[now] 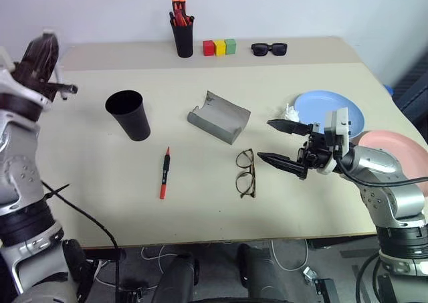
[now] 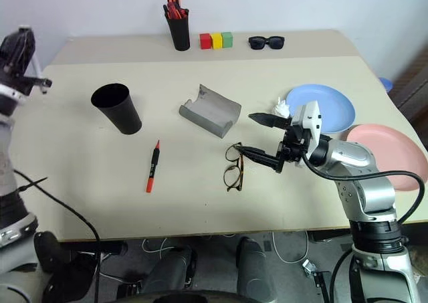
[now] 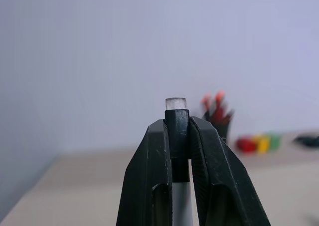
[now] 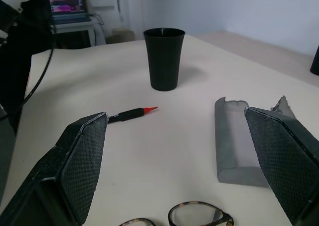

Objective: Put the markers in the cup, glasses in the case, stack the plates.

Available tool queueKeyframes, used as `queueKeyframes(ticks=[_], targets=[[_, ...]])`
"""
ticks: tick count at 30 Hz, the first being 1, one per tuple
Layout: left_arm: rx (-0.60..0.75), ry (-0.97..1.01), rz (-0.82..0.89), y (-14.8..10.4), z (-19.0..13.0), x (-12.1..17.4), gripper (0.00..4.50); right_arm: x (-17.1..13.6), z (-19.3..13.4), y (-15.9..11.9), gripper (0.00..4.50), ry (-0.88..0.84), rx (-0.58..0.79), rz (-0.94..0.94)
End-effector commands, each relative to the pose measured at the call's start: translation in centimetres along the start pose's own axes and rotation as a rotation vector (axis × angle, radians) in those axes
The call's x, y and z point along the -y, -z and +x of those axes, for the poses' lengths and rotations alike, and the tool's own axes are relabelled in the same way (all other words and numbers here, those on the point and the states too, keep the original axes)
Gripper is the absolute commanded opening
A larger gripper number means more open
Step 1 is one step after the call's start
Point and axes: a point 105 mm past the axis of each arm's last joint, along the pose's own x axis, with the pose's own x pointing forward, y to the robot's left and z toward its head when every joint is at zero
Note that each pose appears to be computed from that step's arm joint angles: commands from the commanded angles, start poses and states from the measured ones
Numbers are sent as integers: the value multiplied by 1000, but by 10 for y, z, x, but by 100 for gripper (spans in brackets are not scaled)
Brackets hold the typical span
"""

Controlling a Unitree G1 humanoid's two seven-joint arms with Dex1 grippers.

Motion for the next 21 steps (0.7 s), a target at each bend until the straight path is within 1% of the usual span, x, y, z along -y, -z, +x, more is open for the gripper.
queueKeyframes(ticks=[1,4,6,9,16,21], targets=[[53,56,13,3,12,12,3,1,3,-13,450,16,47,-55],[64,105,30,14,19,21,3,1,2,-13,450,28,43,-56],[93,116,37,12,21,21,3,1,0,-13,450,37,40,-58],[121,108,41,17,26,19,3,1,-2,-11,450,48,29,-61],[154,124,36,42,19,21,3,0,-1,-12,450,54,20,-69],[153,164,32,64,15,31,3,0,-1,-11,450,53,16,-68]])
